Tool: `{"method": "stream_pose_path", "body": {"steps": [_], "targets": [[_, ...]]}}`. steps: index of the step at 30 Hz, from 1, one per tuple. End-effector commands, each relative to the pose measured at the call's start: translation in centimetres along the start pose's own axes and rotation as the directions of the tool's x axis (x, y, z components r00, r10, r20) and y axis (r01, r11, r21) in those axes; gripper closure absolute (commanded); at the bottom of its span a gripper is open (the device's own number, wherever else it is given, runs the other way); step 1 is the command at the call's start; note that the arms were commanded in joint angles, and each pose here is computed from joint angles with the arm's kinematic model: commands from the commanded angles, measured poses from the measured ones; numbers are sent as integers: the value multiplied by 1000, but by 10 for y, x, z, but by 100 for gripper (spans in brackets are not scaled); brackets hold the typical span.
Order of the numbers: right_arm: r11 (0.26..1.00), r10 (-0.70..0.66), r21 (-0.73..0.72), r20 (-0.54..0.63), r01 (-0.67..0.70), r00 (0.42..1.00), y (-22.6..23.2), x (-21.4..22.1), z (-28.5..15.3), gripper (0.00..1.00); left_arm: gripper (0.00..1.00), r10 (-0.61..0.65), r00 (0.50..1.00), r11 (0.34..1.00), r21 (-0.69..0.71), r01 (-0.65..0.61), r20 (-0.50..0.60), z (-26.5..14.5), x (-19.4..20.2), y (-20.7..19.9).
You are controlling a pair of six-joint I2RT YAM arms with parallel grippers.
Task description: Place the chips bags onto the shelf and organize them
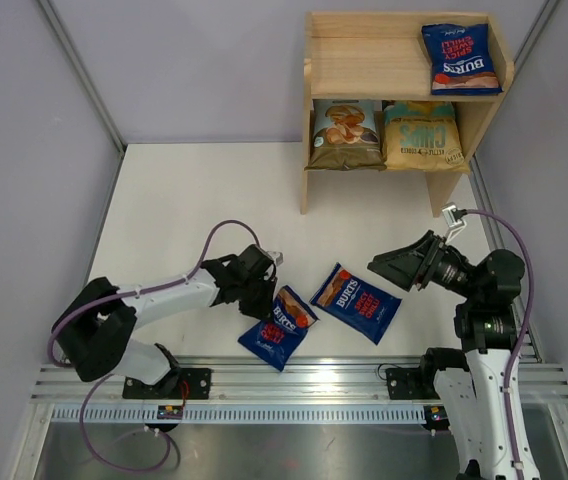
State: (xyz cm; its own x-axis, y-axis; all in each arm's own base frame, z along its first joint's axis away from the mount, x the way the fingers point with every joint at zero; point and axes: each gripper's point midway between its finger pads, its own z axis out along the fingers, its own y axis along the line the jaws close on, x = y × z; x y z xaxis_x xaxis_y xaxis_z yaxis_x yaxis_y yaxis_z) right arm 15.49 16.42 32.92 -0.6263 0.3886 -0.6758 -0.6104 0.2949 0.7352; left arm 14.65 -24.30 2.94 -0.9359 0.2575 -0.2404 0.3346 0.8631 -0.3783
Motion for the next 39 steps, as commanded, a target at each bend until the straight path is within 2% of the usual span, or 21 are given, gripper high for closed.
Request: {"method": "stream_pose_path", "body": {"steps": [1, 3, 4, 6, 8, 9, 14, 16, 17, 19, 20, 23, 30, 33, 34, 37, 38, 39], "targets": [[997, 80, -8, 28, -79, 996, -19, 7, 5, 1, 100, -49, 976, 999, 23, 45, 212, -25, -36, -12], [994, 107, 4, 64, -107, 992, -28, 8, 7, 1, 100, -82, 958, 996, 48, 71, 276, -39, -44, -17], [991, 131, 18, 66, -132, 989, -39, 15, 9, 1, 100, -120, 931, 992, 86, 96, 345, -57, -54, -23], [991, 134, -1, 70, -134, 988, -40, 23, 16, 1, 100, -165, 897, 983, 138, 118, 411, -73, -62, -29], [987, 163, -15, 42, -162, 986, -46, 40, 22, 1, 100, -233, 839, 966, 216, 141, 492, -103, -71, -39], [989, 148, -17, 71, -147, 986, -48, 38, 26, 1, 100, -259, 810, 960, 234, 155, 526, -113, -75, -38], [991, 127, -43, -2, -127, 992, -46, 71, 54, 1, 100, -401, 678, 902, 394, 176, 615, -168, -89, -53], [993, 98, -59, -35, -100, 995, -29, 87, 72, 0, 100, -448, 634, 872, 465, 153, 630, -188, -93, -61], [997, 73, -31, -59, -75, 996, -35, 96, 82, 1, 100, -457, 627, 863, 484, 143, 631, -192, -93, -64], [998, 42, -40, -74, -45, 996, -18, 106, 98, 1, 100, -485, 600, 840, 531, 117, 636, -207, -93, -70], [1000, 25, 3, -80, -25, 996, -26, 113, 109, 1, 100, -490, 598, 834, 541, 109, 634, -209, -93, -72], [1000, -11, -15, -109, 9, 994, -13, 123, 128, 3, 100, -500, 590, 823, 560, 94, 635, -219, -91, -75], [997, -31, -68, -51, 27, 998, 7, 109, 149, 9, 100, -496, 578, 838, 531, 123, 648, -218, -85, -64], [997, -61, -56, -53, 58, 997, 8, 105, 158, 19, 100, -494, 588, 828, 553, 94, 640, -221, -83, -70], [996, -69, -52, -58, 67, 996, 5, 106, 160, 35, 99, -495, 590, 823, 562, 82, 639, -223, -83, -73], [994, -96, -65, -70, 91, 993, 8, 106, 164, 58, 97, -475, 597, 826, 562, 49, 647, -228, -83, -78], [991, -121, -75, -74, 115, 990, 11, 105, 163, 75, 92, -460, 597, 832, 555, 29, 658, -231, -82, -79], [987, -135, -98, -97, 126, 986, 16, 107, 160, 79, 88, -440, 591, 842, 540, 9, 676, -236, -82, -78]]}}
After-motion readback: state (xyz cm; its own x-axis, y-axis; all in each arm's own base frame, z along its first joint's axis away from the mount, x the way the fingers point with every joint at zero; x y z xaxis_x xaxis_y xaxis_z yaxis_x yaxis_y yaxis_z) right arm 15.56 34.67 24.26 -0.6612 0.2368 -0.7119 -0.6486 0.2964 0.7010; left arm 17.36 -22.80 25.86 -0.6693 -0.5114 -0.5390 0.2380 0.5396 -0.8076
